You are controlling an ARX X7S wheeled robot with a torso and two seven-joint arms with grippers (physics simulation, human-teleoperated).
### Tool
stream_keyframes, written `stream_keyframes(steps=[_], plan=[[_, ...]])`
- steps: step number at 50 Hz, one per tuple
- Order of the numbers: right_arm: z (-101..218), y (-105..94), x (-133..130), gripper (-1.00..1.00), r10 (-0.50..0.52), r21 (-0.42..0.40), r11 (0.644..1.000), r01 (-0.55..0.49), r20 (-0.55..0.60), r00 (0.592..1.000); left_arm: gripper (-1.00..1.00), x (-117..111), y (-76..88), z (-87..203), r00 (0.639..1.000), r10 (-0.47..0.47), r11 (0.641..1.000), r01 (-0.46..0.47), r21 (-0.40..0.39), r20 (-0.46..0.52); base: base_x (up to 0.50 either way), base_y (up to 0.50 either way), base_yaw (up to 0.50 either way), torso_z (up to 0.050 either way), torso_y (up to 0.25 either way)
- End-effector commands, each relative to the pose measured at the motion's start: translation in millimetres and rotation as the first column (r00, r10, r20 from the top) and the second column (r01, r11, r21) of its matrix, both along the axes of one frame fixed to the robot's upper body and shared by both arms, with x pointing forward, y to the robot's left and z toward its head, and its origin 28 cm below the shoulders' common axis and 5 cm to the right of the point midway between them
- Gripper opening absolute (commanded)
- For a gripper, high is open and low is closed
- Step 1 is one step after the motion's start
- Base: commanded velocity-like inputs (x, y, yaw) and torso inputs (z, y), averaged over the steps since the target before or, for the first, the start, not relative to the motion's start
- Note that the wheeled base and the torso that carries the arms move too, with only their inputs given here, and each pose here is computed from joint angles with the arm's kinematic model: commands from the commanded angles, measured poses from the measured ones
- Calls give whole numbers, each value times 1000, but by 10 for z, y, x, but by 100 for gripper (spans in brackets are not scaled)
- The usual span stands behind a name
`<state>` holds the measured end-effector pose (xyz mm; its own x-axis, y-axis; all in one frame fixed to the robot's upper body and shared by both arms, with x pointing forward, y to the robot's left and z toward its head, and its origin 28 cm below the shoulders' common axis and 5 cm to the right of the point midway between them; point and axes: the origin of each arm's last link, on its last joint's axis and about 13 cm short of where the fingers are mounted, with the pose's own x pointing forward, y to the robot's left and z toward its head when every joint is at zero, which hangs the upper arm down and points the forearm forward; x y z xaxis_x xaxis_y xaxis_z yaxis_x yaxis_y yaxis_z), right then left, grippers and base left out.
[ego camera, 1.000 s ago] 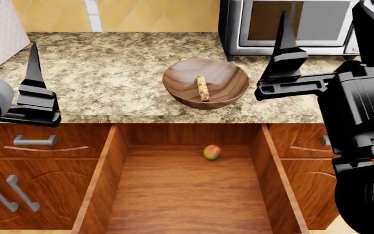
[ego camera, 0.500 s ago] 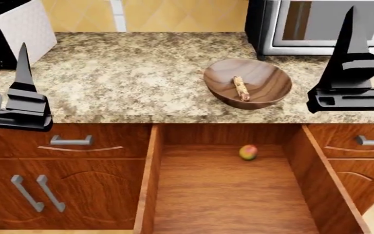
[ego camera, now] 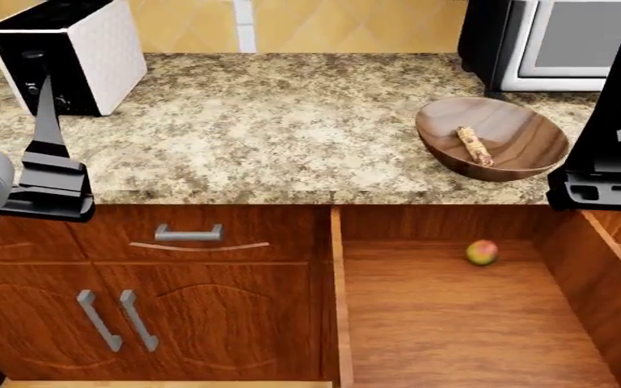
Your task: Place the bar in the bowl and close the drawer.
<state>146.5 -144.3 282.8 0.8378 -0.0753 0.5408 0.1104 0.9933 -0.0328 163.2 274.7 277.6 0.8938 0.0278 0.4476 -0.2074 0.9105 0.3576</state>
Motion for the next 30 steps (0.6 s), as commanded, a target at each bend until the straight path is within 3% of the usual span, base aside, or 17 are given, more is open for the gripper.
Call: stream_keyframes(steps=[1,14,19,30], plan=[[-42,-18,-34,100,-5,8,1000,5,-9,1000,100,-27,-21,-5,1000,-9,1000,9,3,-1,-1,422,0,0,0],[-105,-28,-39,100,-7,21,1000,7,-20,1000,100,-56,-17,-27,1000,-3,1000,3,5,-8,-1,422,0,0,0],[-118,-38,-34,100,-10,54,998,11,-24,1000,100,-37,-21,-27,1000,-2,1000,2,6,-8,0,0,72,0,0],[-130,-48,-32,100,-5,90,996,8,-34,999,100,-18,-27,-37,1000,-1,1000,1,5,-9,0,0,-459,0,0]])
